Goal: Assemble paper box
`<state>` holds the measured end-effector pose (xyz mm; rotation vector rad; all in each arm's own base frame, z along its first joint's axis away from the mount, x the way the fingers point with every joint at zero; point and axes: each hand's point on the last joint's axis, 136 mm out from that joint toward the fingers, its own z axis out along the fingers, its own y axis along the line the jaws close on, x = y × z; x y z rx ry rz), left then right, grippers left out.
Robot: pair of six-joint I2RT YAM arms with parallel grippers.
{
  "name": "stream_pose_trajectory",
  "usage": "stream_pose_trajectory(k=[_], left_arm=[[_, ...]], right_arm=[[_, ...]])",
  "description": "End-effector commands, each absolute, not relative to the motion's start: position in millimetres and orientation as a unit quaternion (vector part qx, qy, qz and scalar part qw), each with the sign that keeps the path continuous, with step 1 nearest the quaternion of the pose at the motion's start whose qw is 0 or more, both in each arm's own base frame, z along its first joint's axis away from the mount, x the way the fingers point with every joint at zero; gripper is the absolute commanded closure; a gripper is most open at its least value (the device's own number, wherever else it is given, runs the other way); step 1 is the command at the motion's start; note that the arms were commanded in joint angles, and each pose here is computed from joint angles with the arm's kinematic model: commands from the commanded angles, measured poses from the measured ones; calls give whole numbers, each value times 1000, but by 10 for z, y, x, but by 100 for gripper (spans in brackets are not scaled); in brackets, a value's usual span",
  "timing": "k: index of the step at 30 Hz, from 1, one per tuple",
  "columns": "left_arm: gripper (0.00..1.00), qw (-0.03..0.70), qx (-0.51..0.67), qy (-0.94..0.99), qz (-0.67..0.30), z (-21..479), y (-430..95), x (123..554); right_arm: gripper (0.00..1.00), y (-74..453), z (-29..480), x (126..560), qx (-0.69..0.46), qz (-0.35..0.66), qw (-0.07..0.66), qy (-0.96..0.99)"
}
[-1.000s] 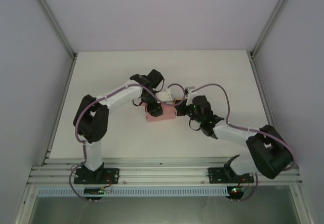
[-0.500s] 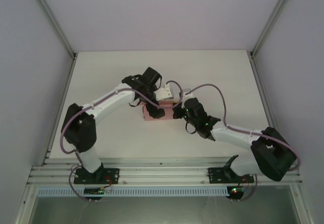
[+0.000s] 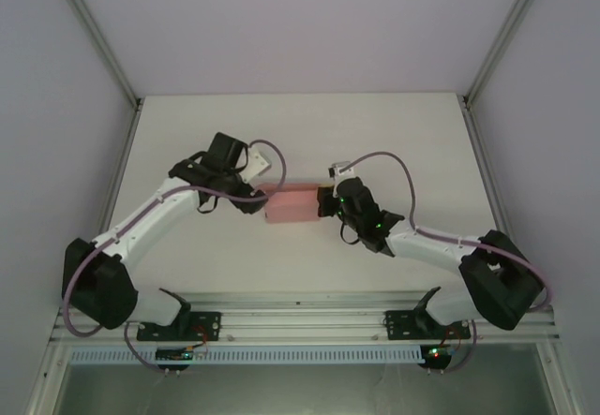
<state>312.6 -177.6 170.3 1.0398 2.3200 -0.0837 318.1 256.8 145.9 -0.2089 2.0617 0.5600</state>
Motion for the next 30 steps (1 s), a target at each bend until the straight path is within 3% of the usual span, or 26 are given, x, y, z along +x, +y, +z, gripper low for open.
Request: stream_pose_trajectory(k=[1, 14, 21, 27, 30], left_arm=[[13, 327, 363, 871, -58, 1862, -1814, 3264], [56, 286, 388, 866, -135, 1754, -1950, 3232], [62, 289, 402, 859, -130, 1768, -2029, 3146], [77, 274, 391, 872, -111, 1679, -1985, 3169], [79, 273, 397, 870, -103, 1671, -2011, 3160]], right_arm=[[100, 2485, 884, 2928, -104, 189, 379, 900], [100, 2489, 896, 2889, -109, 182, 367, 906], [100, 2509, 940, 2913, -117, 176, 373, 903], [100, 2509, 933, 2905, -118, 176, 371, 904], [100, 2520, 945, 2905, -122, 178, 373, 903]])
